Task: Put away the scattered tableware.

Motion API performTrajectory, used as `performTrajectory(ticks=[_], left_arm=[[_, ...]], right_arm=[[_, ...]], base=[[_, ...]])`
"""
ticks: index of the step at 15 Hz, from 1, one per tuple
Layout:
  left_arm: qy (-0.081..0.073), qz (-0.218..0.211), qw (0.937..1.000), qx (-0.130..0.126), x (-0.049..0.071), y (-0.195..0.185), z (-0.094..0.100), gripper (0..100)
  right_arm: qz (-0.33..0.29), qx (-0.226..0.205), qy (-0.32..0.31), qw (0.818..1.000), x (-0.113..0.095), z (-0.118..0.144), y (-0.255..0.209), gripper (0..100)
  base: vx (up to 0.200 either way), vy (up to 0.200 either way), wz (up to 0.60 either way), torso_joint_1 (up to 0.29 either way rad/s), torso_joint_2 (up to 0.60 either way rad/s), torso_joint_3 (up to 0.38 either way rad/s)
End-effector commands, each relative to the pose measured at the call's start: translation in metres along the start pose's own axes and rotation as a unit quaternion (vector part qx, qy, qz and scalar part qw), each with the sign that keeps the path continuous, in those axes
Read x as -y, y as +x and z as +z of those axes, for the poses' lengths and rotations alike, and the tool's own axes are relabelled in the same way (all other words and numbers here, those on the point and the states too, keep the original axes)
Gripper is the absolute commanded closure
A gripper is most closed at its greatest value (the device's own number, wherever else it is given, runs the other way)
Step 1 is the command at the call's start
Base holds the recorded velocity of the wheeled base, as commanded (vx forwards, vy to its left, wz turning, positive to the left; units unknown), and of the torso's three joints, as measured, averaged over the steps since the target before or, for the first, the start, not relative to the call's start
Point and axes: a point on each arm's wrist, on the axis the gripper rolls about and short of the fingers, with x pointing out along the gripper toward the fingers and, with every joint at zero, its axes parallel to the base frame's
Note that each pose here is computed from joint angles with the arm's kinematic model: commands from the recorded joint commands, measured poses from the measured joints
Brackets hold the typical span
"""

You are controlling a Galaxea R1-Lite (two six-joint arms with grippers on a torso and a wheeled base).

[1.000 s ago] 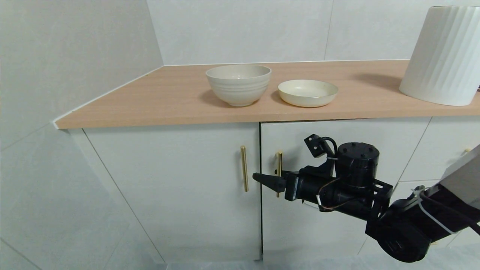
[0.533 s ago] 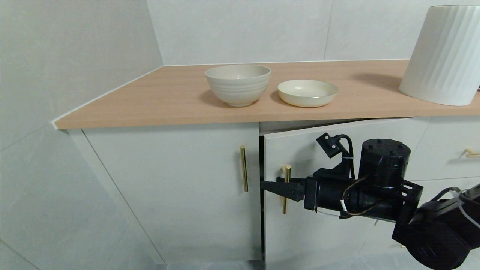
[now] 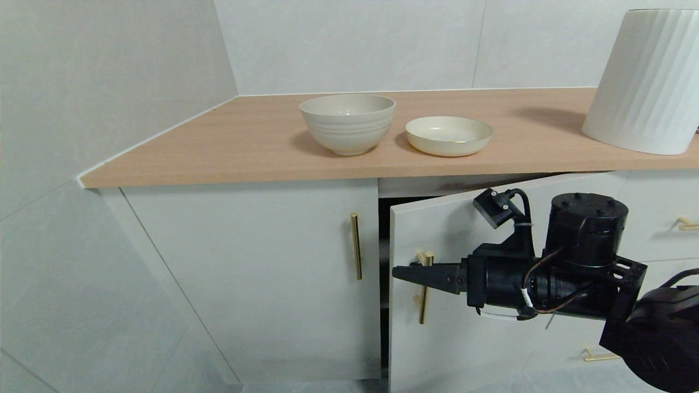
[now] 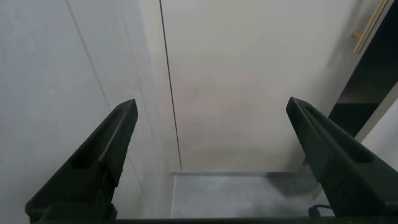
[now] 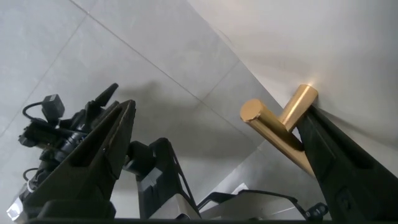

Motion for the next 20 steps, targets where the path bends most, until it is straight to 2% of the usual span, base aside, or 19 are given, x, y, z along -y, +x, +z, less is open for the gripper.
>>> performTrajectory(ticks=[1,5,6,7,9,10,11,13,14,15,16,18,20], left_arm=[[0.001,0.000,1.0000,0.000,0.000,0.000,0.000,0],[0.003,-0.003,1.0000,0.008,0.000,-0.001,0.003,0],[0.002,-0.021,0.9991,0.037,0.001,-0.008,0.025,0],[0.003,-0.047,0.9984,0.033,0.002,-0.013,0.036,0],[0.002,-0.112,0.9935,-0.021,0.004,-0.017,0.054,0],[-0.002,-0.143,0.9878,-0.061,0.006,-0.012,0.068,0],[-0.005,-0.157,0.9846,-0.077,0.007,-0.007,0.077,0],[-0.015,-0.191,0.9725,-0.133,0.010,0.026,0.115,0],[-0.018,-0.205,0.9680,-0.144,0.011,0.035,0.124,0],[-0.027,-0.251,0.9506,-0.181,0.015,0.062,0.140,0],[-0.030,-0.276,0.9395,-0.201,0.018,0.076,0.144,0],[-0.033,-0.334,0.9070,-0.254,0.032,0.107,0.146,0],[-0.034,-0.362,0.8886,-0.280,0.046,0.132,0.141,0]], right_arm=[[0.000,0.004,-0.003,1.000,-0.002,0.002,-0.002,0],[-0.001,0.003,-0.002,1.000,-0.001,0.001,-0.002,0],[-0.001,0.003,-0.002,1.000,-0.001,0.001,-0.002,0],[-0.001,0.003,-0.002,1.000,-0.001,0.001,-0.002,0],[-0.001,0.003,-0.002,1.000,-0.001,0.001,-0.002,0],[-0.001,0.003,-0.002,1.000,-0.001,0.001,-0.002,0],[-0.002,0.003,-0.002,1.000,-0.001,0.000,-0.002,0],[-0.002,0.003,-0.003,1.000,-0.001,0.000,-0.002,0],[-0.002,0.003,-0.003,1.000,-0.001,0.000,-0.002,0],[-0.003,0.003,-0.004,1.000,-0.001,0.000,-0.002,0],[-0.004,0.003,-0.004,1.000,-0.001,0.000,-0.002,0],[-0.004,0.003,-0.004,1.000,-0.002,-0.001,-0.004,0],[-0.004,0.004,-0.004,1.000,-0.003,-0.001,-0.004,0]], base=[[0.000,0.000,0.00,0.000,0.00,0.000],[0.000,0.000,0.00,0.000,0.00,0.000],[0.000,0.000,0.00,0.000,0.00,0.000],[0.000,0.000,0.00,0.000,0.00,0.000],[0.000,0.000,0.00,0.000,0.00,0.000],[0.000,0.000,0.00,0.000,0.00,0.000],[0.000,0.000,0.00,0.000,0.00,0.000],[0.000,0.000,0.00,0.000,0.00,0.000],[0.000,0.000,0.00,0.000,0.00,0.000],[0.000,0.000,0.00,0.000,0.00,0.000],[0.000,0.000,0.00,0.000,0.00,0.000],[0.000,0.000,0.00,0.000,0.00,0.000],[0.000,0.000,0.00,0.000,0.00,0.000]])
